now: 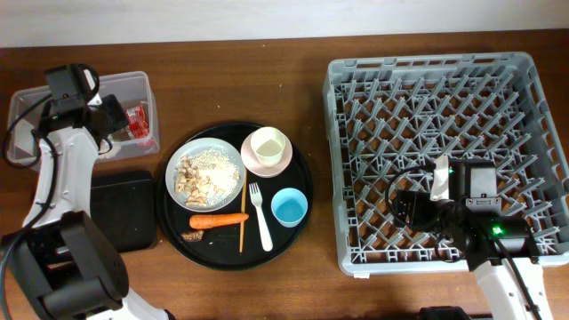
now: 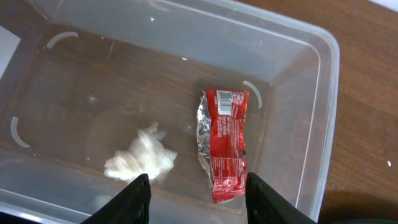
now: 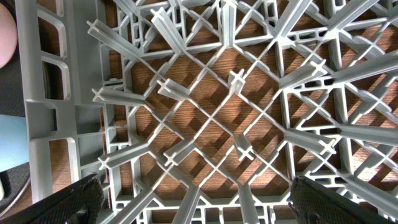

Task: Sort waste into correct bins and load items into the dishwasher rack
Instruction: 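Carry the tissue left and drop it into the clear bin, then grasp the white cup from the pink bowl with the left gripper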

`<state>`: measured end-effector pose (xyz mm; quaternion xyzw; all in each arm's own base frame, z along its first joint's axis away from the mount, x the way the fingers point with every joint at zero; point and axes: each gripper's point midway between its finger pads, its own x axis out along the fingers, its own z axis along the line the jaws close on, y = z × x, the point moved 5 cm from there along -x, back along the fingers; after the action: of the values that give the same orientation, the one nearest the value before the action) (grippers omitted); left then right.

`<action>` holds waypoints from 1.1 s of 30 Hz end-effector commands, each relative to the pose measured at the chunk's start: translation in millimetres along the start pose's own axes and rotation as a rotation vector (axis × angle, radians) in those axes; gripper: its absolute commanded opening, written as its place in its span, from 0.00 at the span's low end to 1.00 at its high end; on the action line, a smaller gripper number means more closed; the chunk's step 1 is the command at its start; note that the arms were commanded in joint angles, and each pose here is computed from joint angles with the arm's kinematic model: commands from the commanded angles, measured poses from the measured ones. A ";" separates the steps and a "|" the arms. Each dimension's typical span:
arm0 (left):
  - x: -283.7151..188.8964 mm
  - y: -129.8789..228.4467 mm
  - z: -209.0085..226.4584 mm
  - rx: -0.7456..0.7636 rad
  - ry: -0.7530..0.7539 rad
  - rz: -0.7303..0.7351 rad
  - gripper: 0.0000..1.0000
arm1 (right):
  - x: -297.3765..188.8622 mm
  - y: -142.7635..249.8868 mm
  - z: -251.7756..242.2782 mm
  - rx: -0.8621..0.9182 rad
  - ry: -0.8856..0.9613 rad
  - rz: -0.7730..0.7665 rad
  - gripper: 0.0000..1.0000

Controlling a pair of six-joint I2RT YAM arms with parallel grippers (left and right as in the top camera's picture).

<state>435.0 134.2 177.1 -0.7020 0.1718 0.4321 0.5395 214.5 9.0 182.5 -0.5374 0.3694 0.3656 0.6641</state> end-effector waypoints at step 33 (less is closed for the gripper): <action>-45.9 160.8 -233.6 0.504 0.460 0.410 0.31 | -4.9 -4.5 -1.3 -0.003 0.011 -0.019 0.99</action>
<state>394.4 -145.9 131.9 -0.5852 0.5211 0.2977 0.5453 213.9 9.0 182.2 -0.5368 0.3705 0.3665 0.6635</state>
